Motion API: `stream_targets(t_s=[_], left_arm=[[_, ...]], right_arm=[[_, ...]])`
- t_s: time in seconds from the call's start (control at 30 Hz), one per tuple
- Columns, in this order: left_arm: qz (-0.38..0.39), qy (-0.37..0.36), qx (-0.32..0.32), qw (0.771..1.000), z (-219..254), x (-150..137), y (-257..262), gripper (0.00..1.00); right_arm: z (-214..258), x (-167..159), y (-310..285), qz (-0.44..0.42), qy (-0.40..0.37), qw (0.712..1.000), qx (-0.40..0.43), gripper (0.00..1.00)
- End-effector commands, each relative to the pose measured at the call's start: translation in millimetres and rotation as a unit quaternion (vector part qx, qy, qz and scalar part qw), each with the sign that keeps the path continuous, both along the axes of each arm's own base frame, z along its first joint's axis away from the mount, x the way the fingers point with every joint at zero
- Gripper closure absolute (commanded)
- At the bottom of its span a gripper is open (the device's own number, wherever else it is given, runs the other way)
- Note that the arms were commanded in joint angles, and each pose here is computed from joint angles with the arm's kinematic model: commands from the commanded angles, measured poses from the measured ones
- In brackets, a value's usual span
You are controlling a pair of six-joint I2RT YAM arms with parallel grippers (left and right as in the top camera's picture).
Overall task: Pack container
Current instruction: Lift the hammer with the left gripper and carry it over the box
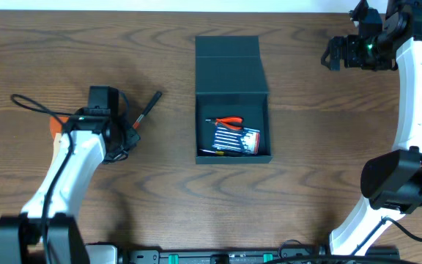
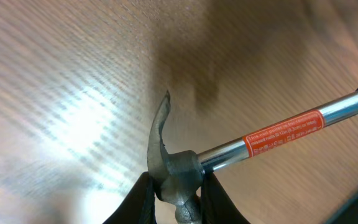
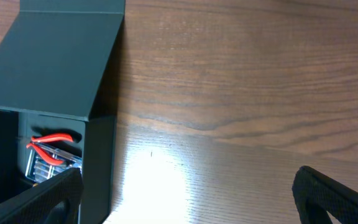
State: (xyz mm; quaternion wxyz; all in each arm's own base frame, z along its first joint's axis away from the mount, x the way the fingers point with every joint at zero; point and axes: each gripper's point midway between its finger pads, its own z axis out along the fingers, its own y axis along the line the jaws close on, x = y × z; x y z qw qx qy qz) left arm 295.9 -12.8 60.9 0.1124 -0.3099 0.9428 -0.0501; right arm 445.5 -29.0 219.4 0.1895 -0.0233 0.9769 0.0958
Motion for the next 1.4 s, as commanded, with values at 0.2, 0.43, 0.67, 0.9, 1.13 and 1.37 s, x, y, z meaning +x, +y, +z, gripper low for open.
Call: stream_targets(t_s=[0.2, 0.43, 0.67, 0.9, 1.13, 1.37], left_arm=[[-0.198, -0.100, 0.051, 0.974, 111, 16, -27, 0.94], [-0.332, -0.183, 0.075, 0.922, 195, 24, -78, 0.94], [-0.453, -0.217, 0.081, 0.861, 203, 28, -144, 0.94], [-0.513, -0.169, 0.076, 0.838, 147, 44, -194, 0.94], [-0.522, -0.118, 0.076, 0.841, 93, 62, -205, 0.94], [-0.525, -0.088, 0.076, 0.843, 63, 67, -208, 0.94]], right_arm=[[3, -1, 5, 0.009, -0.003, 1.000, 0.003, 0.01], [3, -1, 3, 0.007, -0.003, 1.000, 0.000, 0.01], [2, -3, 4, 0.007, 0.001, 1.000, 0.000, 0.01], [1, -7, 4, 0.007, 0.010, 1.000, 0.002, 0.01], [1, -7, 4, 0.007, 0.011, 1.000, 0.002, 0.01], [0, -8, 5, 0.007, 0.013, 1.000, 0.002, 0.01]])
